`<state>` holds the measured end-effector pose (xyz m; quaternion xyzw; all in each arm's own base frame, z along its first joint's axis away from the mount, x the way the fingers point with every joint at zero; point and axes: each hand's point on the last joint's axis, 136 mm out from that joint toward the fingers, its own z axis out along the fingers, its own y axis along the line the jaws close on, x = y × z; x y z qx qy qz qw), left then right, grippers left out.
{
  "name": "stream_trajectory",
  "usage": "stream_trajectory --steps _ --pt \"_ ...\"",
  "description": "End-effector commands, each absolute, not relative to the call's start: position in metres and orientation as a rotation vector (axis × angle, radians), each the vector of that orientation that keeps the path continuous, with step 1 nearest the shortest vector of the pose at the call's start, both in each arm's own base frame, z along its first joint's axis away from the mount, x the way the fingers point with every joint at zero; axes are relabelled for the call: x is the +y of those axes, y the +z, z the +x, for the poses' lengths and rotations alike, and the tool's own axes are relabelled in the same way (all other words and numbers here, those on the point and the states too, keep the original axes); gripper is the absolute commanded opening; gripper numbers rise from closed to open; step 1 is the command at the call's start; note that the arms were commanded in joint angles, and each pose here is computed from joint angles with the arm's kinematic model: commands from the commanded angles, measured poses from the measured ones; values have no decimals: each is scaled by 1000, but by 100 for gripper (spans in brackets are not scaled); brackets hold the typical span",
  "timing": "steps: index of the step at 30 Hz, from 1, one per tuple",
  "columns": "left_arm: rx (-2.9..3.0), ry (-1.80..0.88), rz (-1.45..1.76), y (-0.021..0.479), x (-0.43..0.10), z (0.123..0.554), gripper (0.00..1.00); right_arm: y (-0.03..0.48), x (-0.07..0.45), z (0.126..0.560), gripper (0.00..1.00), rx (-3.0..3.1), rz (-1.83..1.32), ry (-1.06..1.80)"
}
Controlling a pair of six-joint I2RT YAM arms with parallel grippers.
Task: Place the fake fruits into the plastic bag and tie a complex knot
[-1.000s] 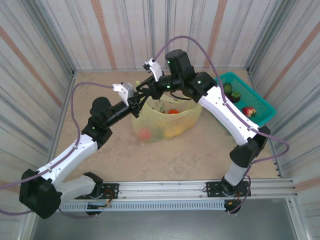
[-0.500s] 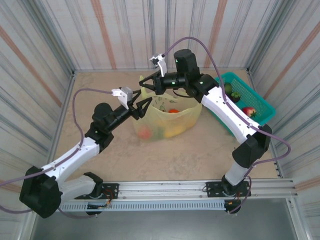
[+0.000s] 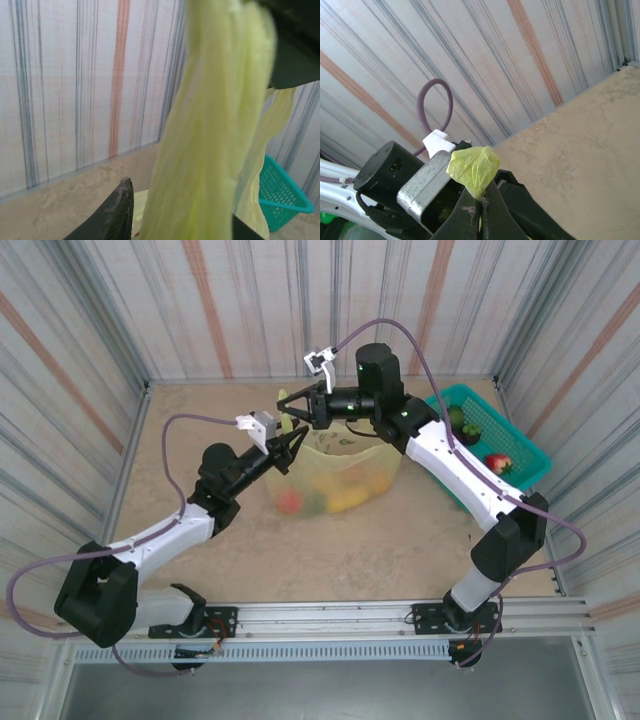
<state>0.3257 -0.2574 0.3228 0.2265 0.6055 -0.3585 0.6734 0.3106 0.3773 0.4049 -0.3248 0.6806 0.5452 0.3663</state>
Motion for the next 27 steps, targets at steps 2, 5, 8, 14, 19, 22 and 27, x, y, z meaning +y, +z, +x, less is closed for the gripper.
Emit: stream_trajectory --steps 2,5,8,14,19,22,27 --pt "1285 -817 530 334 -262 317 27 429 369 301 1 1688 -815 1456" --pt "1270 -829 546 336 -267 316 21 425 369 300 1 1696 -811 1470" --pt "1272 -835 561 335 -271 316 11 424 367 301 1 1699 -802 1464" --pt "1312 -820 553 326 -266 313 1 427 343 315 1 1698 -719 1378" --pt "1333 -816 557 321 -263 310 0 424 323 325 0 1706 -651 1321" --pt "1336 -828 567 321 -265 309 0 422 317 328 0 1708 -624 1299" --pt "1342 -845 607 322 -272 306 1 421 314 329 0 1712 -606 1303"
